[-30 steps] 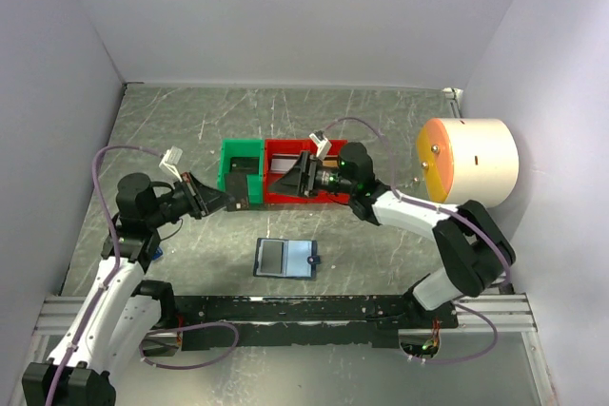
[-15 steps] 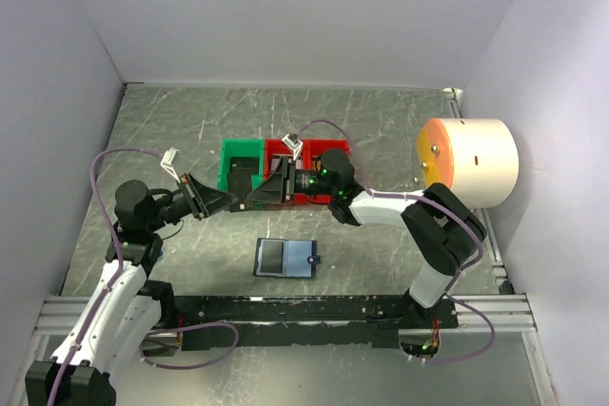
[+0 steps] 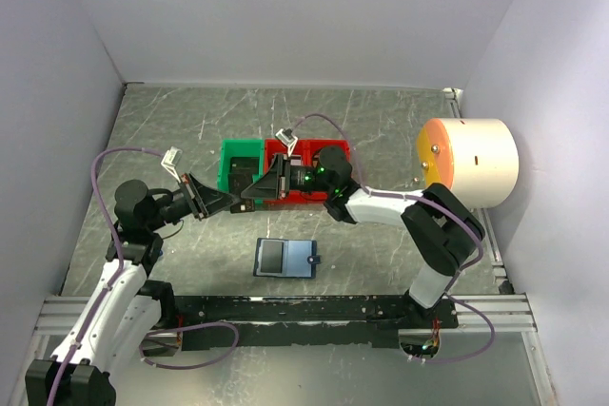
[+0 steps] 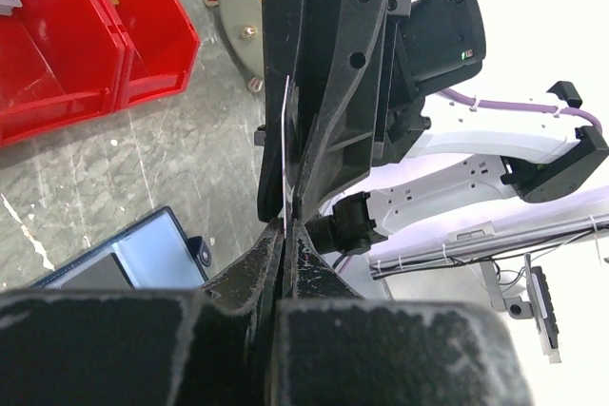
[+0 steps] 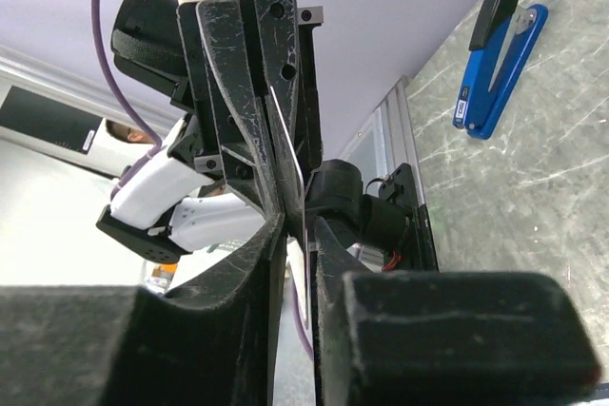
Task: Take the credit cards out of the card holder
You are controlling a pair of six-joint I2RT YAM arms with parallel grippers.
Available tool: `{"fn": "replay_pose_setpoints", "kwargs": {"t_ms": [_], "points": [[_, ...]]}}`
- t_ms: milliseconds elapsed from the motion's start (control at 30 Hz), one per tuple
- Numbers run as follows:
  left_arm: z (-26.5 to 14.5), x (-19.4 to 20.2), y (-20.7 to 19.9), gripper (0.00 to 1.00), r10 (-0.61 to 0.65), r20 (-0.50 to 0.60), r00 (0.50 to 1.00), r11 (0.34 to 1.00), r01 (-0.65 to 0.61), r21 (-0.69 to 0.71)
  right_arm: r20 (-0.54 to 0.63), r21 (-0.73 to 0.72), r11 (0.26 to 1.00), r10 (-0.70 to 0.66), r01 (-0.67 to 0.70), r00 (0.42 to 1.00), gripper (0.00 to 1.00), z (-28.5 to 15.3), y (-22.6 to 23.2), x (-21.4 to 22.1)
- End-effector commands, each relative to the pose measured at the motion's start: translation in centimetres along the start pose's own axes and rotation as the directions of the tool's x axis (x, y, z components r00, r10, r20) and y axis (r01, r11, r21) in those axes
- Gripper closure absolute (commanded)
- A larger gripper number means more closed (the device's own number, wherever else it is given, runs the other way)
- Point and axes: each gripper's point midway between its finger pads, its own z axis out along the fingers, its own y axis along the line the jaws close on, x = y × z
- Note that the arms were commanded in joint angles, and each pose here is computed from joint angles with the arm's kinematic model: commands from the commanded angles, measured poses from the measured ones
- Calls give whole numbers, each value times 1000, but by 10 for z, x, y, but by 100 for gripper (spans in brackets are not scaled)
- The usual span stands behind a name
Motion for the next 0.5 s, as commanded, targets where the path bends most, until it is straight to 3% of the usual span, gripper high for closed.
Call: {"fn": "replay_pose_setpoints", "kwargs": {"t_ms": [0, 133, 300, 467], "points": [[-3, 0, -10, 93, 33, -7, 999, 999, -33, 31, 26, -9, 999, -32, 32, 999, 88, 3, 4, -3], [-5, 1, -10, 93, 29, 9, 1000, 999, -29, 24, 25, -11, 999, -32, 33, 999, 100, 2, 6, -2], [-6, 3, -9, 93, 22, 3, 1000, 999, -22, 23, 36, 3, 999, -41, 40, 999, 100, -2, 7, -1], [-7, 3, -10, 93, 31, 3, 1000, 999, -31, 9, 53, -20, 999, -31, 32, 998, 81, -5, 15, -2]]}}
